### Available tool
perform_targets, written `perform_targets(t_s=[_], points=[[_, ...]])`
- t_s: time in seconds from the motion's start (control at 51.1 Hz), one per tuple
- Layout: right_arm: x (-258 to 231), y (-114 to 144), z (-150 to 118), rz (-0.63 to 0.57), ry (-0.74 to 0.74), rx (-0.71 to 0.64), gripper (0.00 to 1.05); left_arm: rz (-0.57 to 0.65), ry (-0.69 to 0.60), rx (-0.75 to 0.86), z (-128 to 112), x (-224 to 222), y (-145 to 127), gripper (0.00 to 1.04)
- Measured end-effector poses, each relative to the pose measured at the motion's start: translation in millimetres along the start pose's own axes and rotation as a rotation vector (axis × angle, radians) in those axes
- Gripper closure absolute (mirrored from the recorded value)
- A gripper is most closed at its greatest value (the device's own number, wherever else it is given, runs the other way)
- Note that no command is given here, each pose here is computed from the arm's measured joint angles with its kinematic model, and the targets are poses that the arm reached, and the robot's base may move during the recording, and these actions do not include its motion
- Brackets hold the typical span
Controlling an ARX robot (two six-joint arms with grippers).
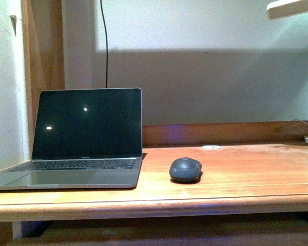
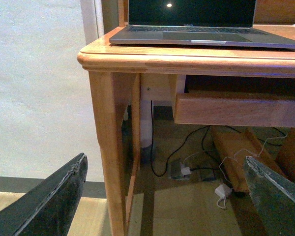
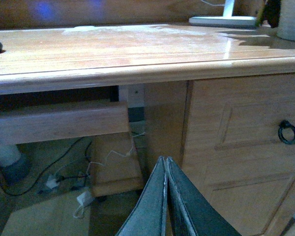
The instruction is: Place mouse
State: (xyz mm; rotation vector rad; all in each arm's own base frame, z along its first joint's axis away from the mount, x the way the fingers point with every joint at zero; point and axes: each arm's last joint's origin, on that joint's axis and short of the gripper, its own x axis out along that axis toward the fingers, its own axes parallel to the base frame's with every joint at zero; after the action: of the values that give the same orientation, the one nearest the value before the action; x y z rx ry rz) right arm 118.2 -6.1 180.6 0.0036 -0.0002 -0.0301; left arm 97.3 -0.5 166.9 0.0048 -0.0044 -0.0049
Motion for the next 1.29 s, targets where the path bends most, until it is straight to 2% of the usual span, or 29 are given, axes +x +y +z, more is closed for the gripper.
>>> perform_targets(t_s=[0.117,1.096,1.292], points=[[-2,5,-4,0.035,0.005,-0.001,1.02,0.000,0.000,0.000,0,0,0,0.08],[-21,5,-12,0.029,-0.012,-0.001,1.02,0.001,0.000,0.000,0,0,0,0.08],[-21,5,-12,0.030,-0.013,-0.001,0.74,0.000,0.000,0.000,0,0,0,0.08]])
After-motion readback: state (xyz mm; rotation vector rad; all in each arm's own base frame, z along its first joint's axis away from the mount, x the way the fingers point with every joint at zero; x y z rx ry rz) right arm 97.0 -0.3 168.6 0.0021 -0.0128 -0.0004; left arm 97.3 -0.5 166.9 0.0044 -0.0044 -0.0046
